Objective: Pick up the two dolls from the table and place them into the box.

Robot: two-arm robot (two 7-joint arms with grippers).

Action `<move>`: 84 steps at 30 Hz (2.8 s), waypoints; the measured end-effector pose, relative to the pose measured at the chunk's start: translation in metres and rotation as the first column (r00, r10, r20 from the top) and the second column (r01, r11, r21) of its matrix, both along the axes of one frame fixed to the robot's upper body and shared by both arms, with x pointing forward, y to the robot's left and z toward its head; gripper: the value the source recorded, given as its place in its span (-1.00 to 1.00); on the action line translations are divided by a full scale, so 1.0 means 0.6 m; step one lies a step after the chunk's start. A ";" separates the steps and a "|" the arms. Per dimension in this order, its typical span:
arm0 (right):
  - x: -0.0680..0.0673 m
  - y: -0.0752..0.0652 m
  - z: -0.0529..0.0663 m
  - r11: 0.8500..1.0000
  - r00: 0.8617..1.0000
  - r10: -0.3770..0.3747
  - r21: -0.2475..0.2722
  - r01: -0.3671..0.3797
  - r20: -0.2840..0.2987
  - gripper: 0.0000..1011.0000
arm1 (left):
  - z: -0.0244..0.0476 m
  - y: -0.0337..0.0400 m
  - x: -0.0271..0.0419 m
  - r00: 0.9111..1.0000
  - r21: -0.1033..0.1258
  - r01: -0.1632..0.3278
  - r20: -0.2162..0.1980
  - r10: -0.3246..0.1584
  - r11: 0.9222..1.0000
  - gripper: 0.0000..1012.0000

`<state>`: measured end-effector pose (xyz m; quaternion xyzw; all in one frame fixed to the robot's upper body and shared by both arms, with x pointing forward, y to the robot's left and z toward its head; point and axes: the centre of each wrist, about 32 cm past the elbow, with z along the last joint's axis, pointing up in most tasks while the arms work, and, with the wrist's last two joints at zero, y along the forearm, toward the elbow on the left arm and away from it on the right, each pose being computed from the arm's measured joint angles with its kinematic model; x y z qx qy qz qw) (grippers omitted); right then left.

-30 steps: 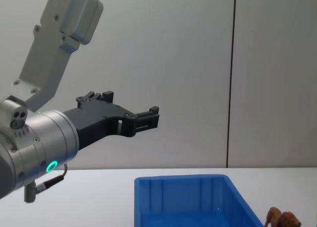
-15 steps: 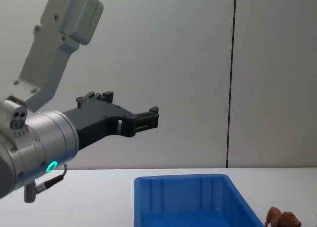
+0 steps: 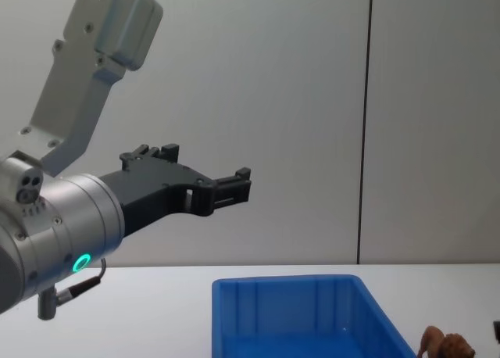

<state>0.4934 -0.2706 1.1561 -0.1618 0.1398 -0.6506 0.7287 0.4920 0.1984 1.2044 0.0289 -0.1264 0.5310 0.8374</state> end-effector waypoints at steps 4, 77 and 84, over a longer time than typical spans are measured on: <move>0.013 0.005 -0.010 1.000 1.000 0.000 0.009 0.000 -0.029 0.98 | 0.000 0.000 0.000 1.000 0.000 0.000 0.000 0.000 1.000 0.98; 0.065 0.036 0.053 0.986 0.958 0.164 -0.001 -0.169 0.235 -0.28 | 0.000 0.000 0.000 1.000 0.000 0.000 0.000 0.000 1.000 0.98; 0.072 0.048 0.075 0.966 0.925 0.244 0.012 -0.259 0.293 -0.28 | 0.000 0.000 0.000 1.000 0.000 0.000 0.000 0.000 1.000 0.98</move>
